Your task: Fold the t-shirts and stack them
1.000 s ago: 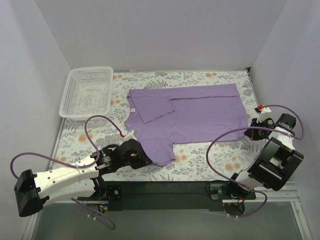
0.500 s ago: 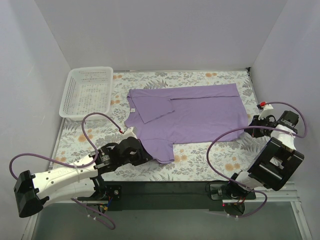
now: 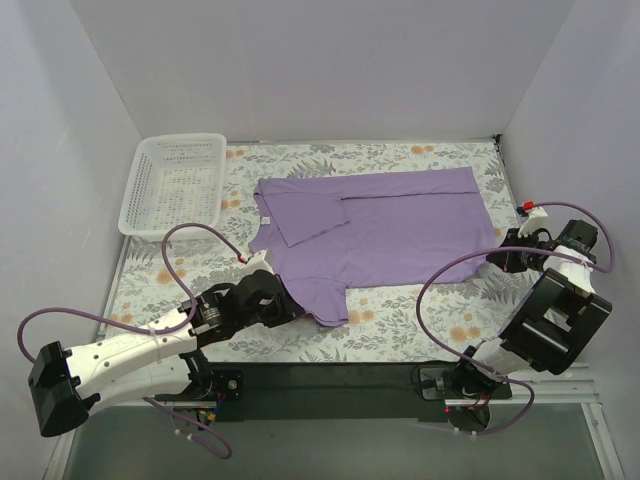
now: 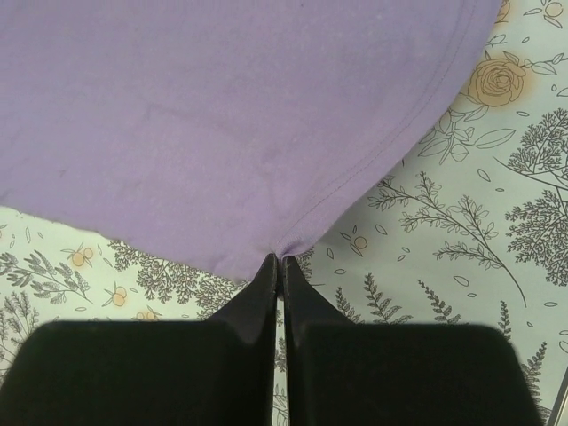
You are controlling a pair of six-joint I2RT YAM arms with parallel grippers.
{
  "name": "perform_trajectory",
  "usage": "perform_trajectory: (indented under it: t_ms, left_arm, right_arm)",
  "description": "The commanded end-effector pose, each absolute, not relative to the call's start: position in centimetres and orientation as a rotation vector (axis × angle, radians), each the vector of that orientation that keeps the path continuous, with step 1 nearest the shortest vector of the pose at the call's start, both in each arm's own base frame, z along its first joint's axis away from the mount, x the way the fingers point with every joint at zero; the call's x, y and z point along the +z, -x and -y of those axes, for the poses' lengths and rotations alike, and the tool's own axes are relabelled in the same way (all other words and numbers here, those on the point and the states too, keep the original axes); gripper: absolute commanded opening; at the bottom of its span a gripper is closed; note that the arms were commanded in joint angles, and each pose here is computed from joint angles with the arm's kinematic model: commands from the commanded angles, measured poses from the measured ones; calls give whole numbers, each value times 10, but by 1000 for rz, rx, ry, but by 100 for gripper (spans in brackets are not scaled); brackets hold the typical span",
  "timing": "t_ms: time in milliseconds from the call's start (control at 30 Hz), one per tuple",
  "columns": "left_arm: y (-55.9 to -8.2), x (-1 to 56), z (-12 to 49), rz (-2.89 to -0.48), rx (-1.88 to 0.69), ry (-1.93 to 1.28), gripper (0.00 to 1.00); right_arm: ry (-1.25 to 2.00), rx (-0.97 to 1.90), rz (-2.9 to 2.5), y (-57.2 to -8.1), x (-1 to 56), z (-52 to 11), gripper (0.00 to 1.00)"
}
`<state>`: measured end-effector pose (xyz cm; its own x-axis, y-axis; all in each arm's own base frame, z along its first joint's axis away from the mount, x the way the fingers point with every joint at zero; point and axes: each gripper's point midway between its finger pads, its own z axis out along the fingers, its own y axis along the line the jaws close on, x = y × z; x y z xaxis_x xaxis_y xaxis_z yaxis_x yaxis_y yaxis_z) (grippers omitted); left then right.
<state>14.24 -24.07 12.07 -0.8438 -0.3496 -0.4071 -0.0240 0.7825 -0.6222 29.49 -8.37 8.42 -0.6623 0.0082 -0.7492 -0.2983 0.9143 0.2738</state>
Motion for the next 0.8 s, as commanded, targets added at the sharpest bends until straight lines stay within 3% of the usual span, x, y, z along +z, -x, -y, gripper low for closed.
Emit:
perform_trajectory:
  t_ms: [0,767]
  left_arm:
    - [-152,136,244,-2405,-873,280,0]
    - [-160,142,240,-2388,-874,279,0]
  right_arm:
    - [211,497,-2212,-304,99,86,1]
    - [197,538,-2210,-307,96,83,1]
